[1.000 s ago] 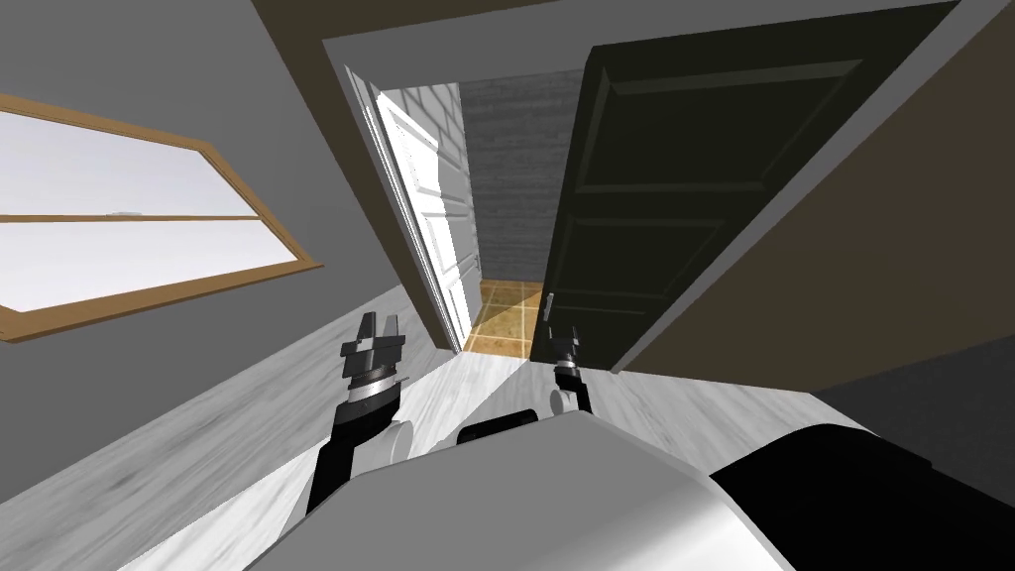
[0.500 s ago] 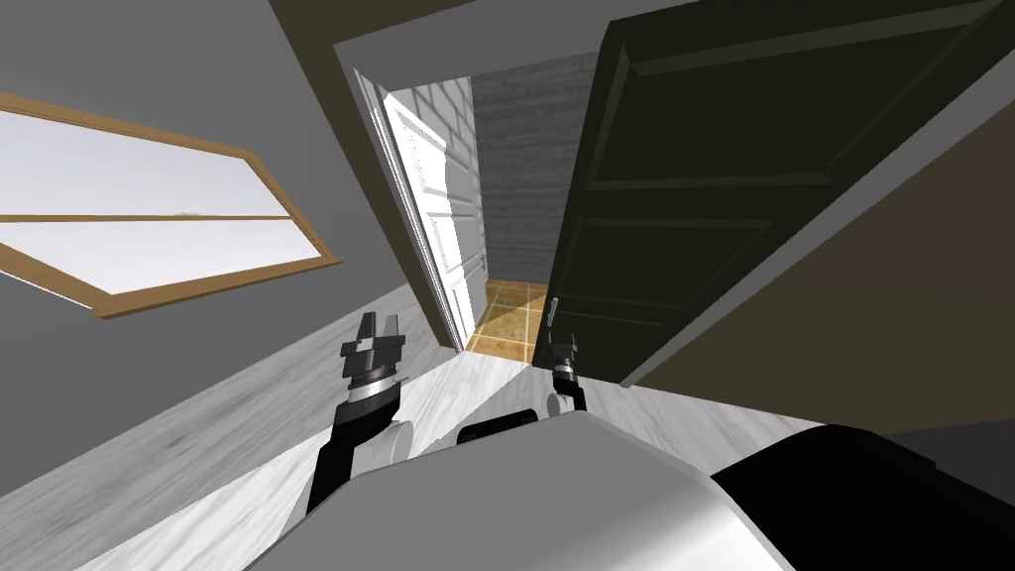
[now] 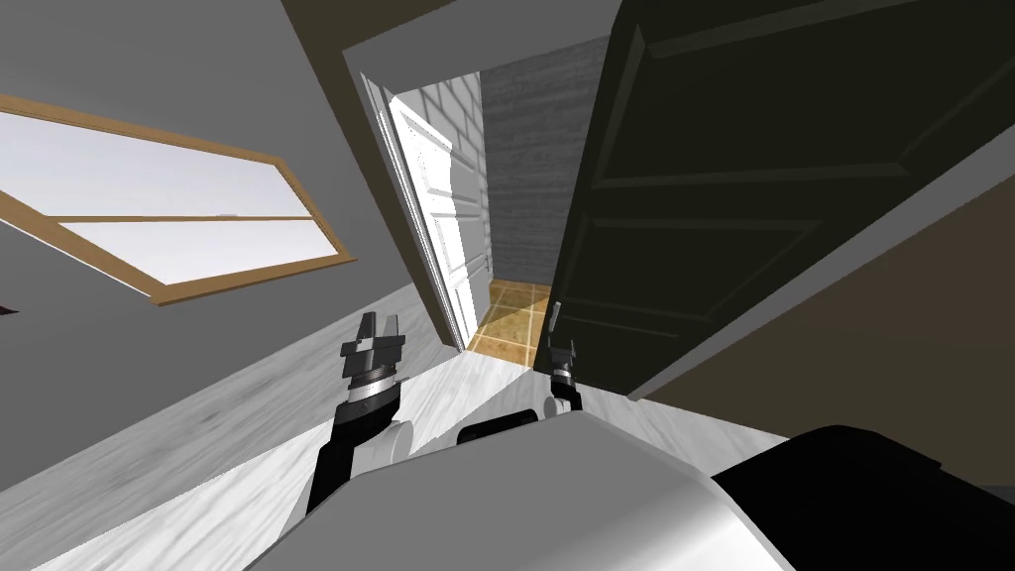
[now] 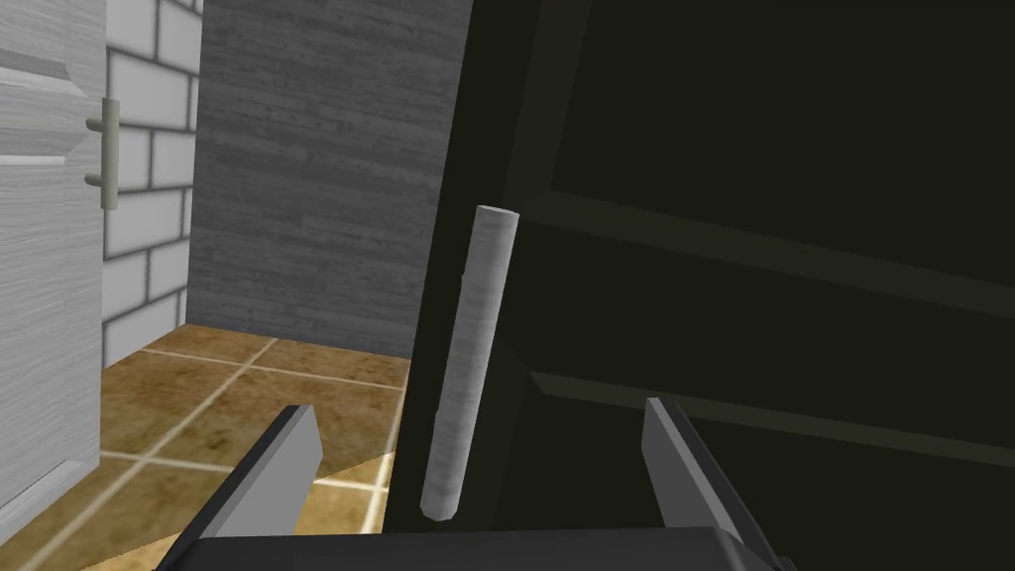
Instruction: Push the door open
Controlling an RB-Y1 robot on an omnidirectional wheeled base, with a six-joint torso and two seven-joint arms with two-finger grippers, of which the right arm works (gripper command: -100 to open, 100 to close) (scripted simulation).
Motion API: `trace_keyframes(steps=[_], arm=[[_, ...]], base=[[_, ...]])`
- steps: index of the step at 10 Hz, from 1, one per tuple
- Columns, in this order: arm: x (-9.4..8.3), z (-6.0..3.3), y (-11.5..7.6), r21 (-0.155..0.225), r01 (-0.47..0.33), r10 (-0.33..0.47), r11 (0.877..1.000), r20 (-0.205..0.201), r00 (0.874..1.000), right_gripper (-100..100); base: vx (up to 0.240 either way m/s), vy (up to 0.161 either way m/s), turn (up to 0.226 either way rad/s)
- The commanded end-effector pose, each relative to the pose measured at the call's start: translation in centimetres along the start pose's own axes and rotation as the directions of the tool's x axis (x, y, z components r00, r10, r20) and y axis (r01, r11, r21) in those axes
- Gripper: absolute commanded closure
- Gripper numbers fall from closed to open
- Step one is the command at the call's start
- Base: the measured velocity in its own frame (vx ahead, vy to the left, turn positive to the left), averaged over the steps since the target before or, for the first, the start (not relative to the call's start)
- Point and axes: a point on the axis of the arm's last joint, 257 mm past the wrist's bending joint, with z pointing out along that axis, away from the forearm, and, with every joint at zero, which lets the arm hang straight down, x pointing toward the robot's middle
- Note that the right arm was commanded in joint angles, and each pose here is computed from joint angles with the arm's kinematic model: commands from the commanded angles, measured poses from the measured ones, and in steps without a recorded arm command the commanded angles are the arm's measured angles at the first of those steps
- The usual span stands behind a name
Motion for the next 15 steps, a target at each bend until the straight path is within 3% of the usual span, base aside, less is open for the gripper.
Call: trace_keyframes(steps=[1, 3, 6, 12, 13, 15], arm=[[-0.8, -0.33, 0.0, -0.008, -0.022, 0.022, 1.0, 0.017, 1.0, -100], [-2.5, -1.16, -0.3, -0.029, -0.07, 0.071, 0.997, 0.056, 0.996, -100], [-3.5, -1.73, -0.5, -0.043, -0.099, 0.102, 0.994, 0.08, 0.992, -100], [-7.1, -4.45, -1.7, -0.113, -0.206, 0.224, 0.972, 0.17, 0.96, -100], [-6.7, -4.2, -1.7, -0.104, -0.195, 0.21, 0.975, 0.162, 0.964, -100], [-7.0, -3.23, 0.2, -0.094, -0.16, 0.172, 0.983, 0.145, 0.974, -100]], base=[[0.029, -0.055, 0.056], [0.055, -0.12, 0.211], [0.022, -0.062, 0.056], [0.036, -0.112, 0.138], [0.014, -0.05, 0.023], [0.121, -0.069, 0.016]])
